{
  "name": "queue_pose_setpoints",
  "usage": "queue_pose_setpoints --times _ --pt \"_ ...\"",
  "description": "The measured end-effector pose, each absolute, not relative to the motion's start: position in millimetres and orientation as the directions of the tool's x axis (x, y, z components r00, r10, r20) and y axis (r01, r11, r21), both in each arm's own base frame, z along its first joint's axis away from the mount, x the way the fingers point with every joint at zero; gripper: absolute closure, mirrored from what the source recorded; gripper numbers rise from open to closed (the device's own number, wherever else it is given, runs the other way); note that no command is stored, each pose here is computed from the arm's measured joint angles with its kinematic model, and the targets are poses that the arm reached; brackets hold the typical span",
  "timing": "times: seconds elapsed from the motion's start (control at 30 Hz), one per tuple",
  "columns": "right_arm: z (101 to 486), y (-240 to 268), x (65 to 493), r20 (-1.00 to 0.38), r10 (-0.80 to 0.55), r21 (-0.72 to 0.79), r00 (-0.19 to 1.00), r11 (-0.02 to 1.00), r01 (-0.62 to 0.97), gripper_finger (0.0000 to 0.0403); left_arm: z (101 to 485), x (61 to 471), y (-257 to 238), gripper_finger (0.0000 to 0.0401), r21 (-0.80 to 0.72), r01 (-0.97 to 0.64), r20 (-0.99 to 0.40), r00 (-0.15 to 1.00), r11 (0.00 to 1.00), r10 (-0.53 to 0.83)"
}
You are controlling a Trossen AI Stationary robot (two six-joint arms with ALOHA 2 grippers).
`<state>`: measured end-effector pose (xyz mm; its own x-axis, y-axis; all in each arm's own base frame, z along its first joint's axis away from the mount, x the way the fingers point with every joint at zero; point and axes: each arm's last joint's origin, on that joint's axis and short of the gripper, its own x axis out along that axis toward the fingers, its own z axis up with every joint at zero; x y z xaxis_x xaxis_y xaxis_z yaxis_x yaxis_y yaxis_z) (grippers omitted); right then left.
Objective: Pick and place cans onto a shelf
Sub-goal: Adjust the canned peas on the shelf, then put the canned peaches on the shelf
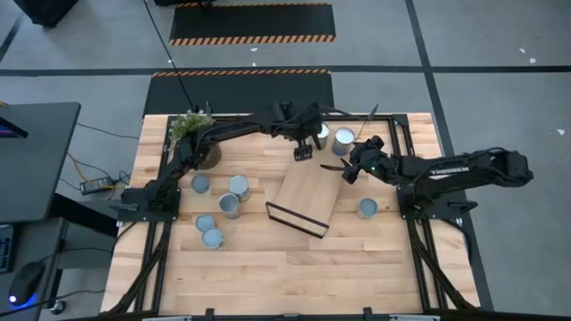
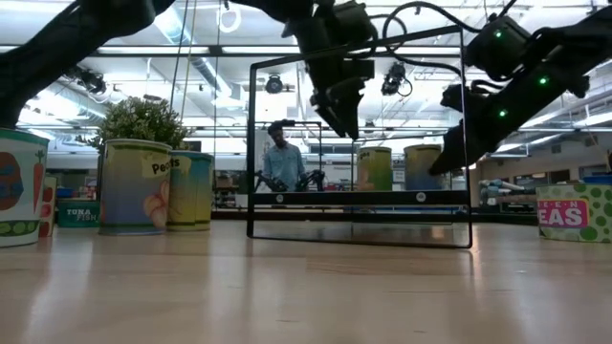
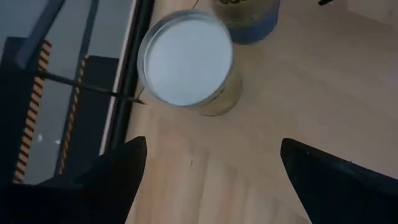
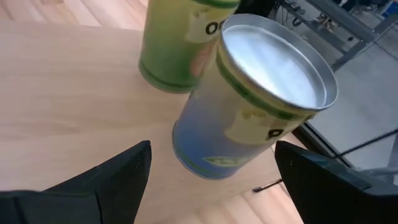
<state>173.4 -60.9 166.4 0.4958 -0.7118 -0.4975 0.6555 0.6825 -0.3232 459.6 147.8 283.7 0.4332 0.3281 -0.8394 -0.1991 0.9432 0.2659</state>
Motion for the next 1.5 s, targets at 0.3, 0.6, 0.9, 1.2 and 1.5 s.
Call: queue_pose_setpoints --times 0.3,0.6,0.9,1.2,1.5 --pt "160 -65 186 -0.479 -0.702 -0.350 0.528 0.704 0.619 0.0053 278 464 152 0.0025 0.231 -0.166 -0.837 0.469 0.959 0.283" --pt "169 -61 184 -0.443 -0.707 -0.350 0.551 0.702 0.620 0.0053 316 464 90 0.0025 0.360 -0.063 -0.777 0.532 0.931 0.337" --pt "185 -49 177 -0.390 -0.670 -0.341 0.632 0.742 0.577 0.0053 353 449 15 0.0026 0.358 -0.057 -0.729 0.607 0.932 0.317" --pt "196 -37 173 -0.334 -0.645 -0.380 0.687 0.760 0.528 0.0053 349 422 -55 0.0033 0.432 -0.005 -0.790 0.480 0.902 0.381" --pt "199 -36 173 -0.321 -0.640 -0.380 0.698 0.762 0.524 0.0053 365 374 -98 0.0086 0.393 -0.099 -0.837 0.374 0.914 0.400"
